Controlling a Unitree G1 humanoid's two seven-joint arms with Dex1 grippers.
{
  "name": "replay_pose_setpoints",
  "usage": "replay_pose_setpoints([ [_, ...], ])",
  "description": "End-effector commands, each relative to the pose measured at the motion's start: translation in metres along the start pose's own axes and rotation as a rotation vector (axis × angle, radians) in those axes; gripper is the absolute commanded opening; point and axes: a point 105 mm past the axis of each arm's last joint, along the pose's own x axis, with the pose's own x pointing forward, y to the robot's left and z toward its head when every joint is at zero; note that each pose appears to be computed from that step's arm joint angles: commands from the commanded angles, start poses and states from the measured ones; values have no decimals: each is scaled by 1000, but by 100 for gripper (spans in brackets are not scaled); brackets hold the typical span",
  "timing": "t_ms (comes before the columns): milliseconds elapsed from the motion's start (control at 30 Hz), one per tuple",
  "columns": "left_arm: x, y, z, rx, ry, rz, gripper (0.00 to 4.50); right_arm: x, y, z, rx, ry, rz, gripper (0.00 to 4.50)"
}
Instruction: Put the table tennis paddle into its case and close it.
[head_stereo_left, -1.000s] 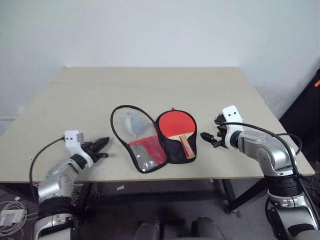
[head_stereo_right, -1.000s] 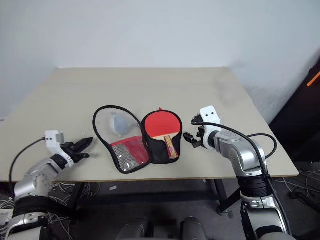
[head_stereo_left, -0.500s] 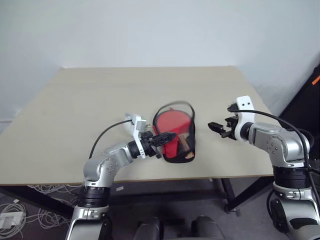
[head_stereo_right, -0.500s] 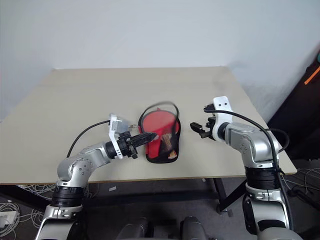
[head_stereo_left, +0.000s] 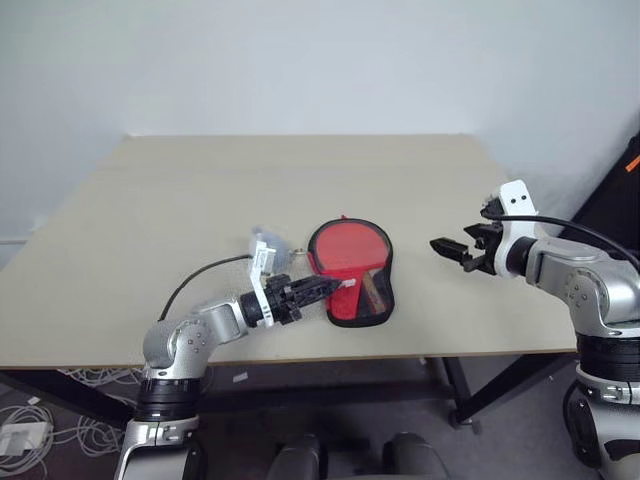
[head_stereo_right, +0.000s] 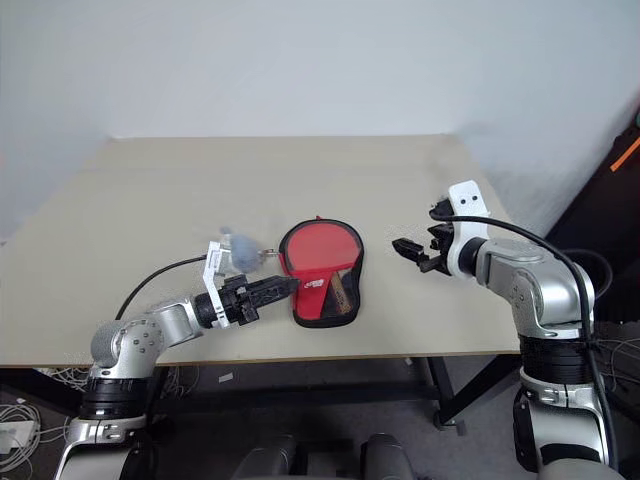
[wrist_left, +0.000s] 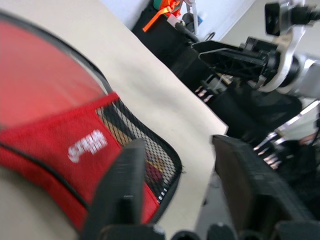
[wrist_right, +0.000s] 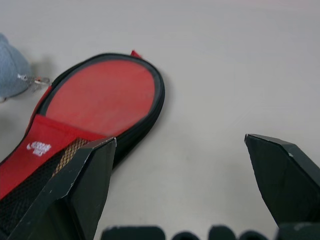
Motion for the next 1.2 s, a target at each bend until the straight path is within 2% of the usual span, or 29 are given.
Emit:
replay_pose_setpoints([
  [33, -5, 2, -1, -33, -17, 0, 324, -4, 4, 14, -30, -56, 5, 450],
  [100, -8, 8, -10, -61, -4, 28, 393, -3, 7, 12, -24, -54, 11, 450],
  [233, -21, 18, -34, -136, 42, 81, 393, -3, 11, 7, -10, -49, 10, 450],
  [500, -23, 30, -52, -265, 31, 149, 393, -2, 13, 8, 7, -58, 4, 450],
  [833, 1, 22, -46, -376, 50, 144, 393, 2, 21, 8, 36, -67, 8, 450],
  [1200, 32, 17, -38, -444, 149, 202, 393, 5, 24, 12, 66, -90, -2, 450],
])
